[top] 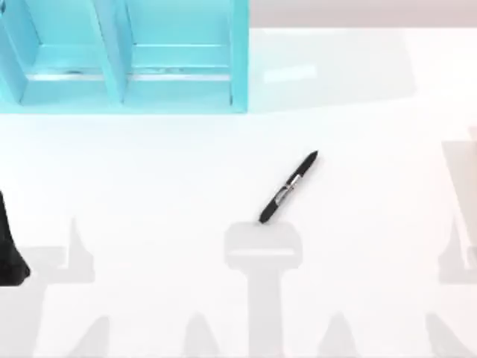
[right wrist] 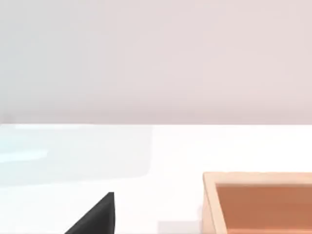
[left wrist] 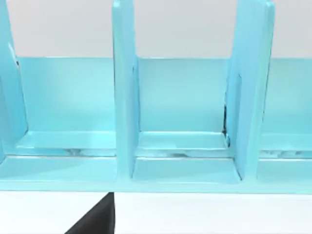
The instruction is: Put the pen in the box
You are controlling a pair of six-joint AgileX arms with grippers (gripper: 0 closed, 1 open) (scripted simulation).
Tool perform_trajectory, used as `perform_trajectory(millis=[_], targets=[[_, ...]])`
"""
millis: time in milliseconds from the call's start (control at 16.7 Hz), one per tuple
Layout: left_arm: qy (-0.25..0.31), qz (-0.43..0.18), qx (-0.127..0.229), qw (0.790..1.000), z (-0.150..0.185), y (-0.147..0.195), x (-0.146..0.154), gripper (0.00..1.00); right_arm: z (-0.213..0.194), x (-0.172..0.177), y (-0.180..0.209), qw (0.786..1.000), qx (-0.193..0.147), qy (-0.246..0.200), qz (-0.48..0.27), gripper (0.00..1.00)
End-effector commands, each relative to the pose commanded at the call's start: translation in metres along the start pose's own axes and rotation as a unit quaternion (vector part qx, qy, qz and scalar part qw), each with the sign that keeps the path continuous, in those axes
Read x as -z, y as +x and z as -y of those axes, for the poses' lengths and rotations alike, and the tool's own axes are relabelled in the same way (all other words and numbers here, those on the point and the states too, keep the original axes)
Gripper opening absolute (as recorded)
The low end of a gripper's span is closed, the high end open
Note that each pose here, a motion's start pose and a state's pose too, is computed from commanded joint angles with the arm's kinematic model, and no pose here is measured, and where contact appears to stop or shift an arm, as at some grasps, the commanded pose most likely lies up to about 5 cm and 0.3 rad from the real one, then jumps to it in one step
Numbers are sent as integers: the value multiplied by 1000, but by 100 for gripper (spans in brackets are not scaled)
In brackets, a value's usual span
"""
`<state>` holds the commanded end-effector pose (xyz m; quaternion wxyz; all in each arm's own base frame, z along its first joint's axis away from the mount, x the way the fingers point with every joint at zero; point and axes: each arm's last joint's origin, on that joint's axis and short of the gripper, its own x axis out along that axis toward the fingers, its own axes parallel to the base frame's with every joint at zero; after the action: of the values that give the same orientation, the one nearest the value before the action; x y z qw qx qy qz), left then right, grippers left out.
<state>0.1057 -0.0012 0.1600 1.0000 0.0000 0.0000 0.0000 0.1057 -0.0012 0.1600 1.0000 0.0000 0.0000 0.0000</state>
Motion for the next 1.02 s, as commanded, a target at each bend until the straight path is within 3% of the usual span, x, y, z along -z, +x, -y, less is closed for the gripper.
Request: perform_trajectory(millis=[300,600,840,1020], targets=[[0,0,0,1000,0,0,0,100,-2,-11,0,1000,-10,14,-10,100],[0,0,0,1000,0,0,0,100,-11,-64,8,993,-46,83,-71,100],[0,0,0,1000,0,0,0,100,-25,-119,36,972,-71,157,-160,100],[0,0,0,1000,0,0,0,100,-45,-154,74,943,-74,209,-248,100]])
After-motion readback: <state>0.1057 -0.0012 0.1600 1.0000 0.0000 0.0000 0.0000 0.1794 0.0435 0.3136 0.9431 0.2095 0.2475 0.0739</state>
